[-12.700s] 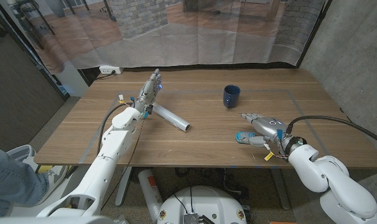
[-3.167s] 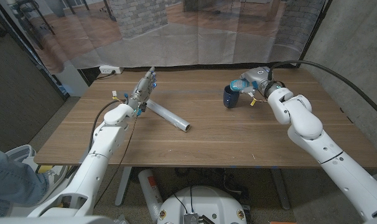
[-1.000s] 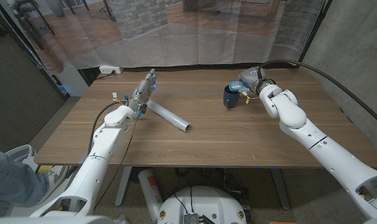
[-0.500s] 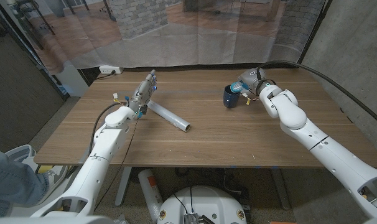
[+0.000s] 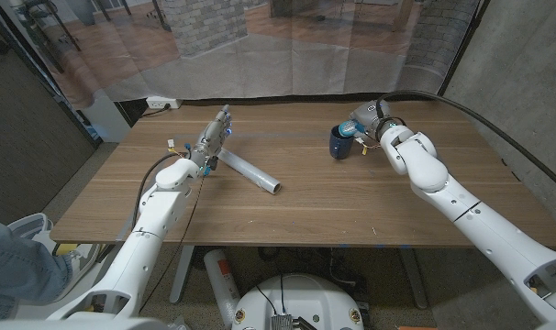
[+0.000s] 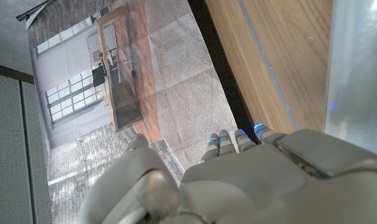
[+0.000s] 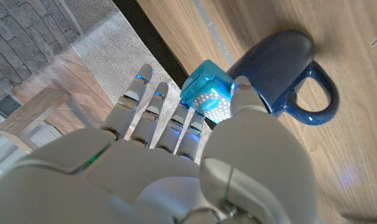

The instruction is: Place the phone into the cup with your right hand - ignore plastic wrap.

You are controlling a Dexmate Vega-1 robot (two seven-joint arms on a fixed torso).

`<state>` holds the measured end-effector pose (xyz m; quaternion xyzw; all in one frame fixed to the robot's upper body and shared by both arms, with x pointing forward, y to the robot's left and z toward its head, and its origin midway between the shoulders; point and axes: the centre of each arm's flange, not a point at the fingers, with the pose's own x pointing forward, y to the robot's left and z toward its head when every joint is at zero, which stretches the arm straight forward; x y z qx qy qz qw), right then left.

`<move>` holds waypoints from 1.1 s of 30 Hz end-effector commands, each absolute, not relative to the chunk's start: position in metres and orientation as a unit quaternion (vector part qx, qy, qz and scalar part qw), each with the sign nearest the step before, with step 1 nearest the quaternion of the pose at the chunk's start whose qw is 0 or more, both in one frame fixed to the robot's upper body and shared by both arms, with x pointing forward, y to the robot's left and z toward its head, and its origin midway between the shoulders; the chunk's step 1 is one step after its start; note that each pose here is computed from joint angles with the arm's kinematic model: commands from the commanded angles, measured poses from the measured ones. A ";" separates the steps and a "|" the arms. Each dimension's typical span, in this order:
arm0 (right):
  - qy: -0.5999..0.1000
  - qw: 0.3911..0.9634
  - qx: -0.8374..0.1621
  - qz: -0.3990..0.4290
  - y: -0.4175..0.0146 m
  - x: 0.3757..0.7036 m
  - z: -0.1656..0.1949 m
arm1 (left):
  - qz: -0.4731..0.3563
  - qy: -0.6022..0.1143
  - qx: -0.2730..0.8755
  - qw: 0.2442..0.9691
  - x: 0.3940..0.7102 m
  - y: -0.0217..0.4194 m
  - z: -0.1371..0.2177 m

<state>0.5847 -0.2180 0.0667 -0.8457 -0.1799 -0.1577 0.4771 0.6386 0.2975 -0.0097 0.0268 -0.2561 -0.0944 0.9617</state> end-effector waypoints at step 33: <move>-0.181 0.457 -0.856 -0.159 -0.195 0.572 0.071 | -0.105 -0.255 0.021 0.961 0.643 0.302 -0.015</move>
